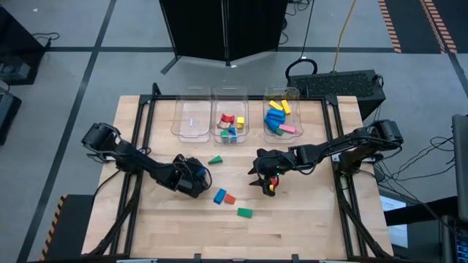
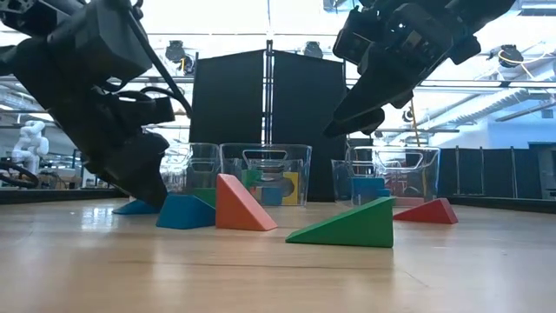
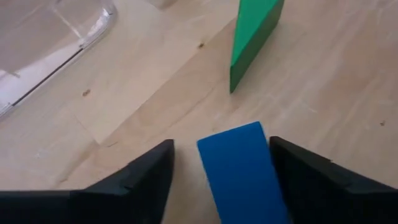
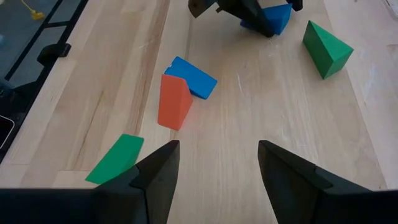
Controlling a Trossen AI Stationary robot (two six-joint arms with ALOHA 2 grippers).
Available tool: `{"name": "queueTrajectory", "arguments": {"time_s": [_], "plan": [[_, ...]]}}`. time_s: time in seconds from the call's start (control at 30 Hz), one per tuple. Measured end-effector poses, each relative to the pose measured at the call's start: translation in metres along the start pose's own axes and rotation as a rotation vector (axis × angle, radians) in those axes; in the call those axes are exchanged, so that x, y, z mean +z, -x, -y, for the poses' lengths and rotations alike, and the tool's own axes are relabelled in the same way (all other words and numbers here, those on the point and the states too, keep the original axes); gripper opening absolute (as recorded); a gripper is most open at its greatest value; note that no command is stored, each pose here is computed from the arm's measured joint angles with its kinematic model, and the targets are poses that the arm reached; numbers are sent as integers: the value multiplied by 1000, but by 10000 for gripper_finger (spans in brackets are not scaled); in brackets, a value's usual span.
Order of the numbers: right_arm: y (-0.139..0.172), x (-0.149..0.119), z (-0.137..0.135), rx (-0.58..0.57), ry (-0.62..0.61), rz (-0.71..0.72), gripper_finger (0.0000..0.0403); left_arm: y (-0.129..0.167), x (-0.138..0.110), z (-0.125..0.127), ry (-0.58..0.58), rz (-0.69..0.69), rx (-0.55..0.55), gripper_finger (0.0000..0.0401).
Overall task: Sort blocks by size
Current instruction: Put the blue triangular block into the left transparent bin
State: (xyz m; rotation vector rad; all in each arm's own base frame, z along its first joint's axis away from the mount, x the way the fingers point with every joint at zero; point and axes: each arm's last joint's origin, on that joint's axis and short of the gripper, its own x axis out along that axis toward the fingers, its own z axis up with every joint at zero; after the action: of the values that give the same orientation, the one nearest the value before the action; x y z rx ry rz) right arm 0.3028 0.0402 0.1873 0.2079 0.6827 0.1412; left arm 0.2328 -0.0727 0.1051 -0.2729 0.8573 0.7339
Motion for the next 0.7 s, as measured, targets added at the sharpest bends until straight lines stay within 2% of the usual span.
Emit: {"name": "queueTrajectory", "arguments": {"time_s": [0.2,0.33,0.7], "plan": [[0,0,0,0,0,0,205,-3,2,-3,-10,-12,16,171],[0,0,0,-1,0,0,205,-2,6,-6,-6,-28,6,135],[0,-1,0,-5,5,-13,205,23,34,-21,3,29,-65,138]]}}
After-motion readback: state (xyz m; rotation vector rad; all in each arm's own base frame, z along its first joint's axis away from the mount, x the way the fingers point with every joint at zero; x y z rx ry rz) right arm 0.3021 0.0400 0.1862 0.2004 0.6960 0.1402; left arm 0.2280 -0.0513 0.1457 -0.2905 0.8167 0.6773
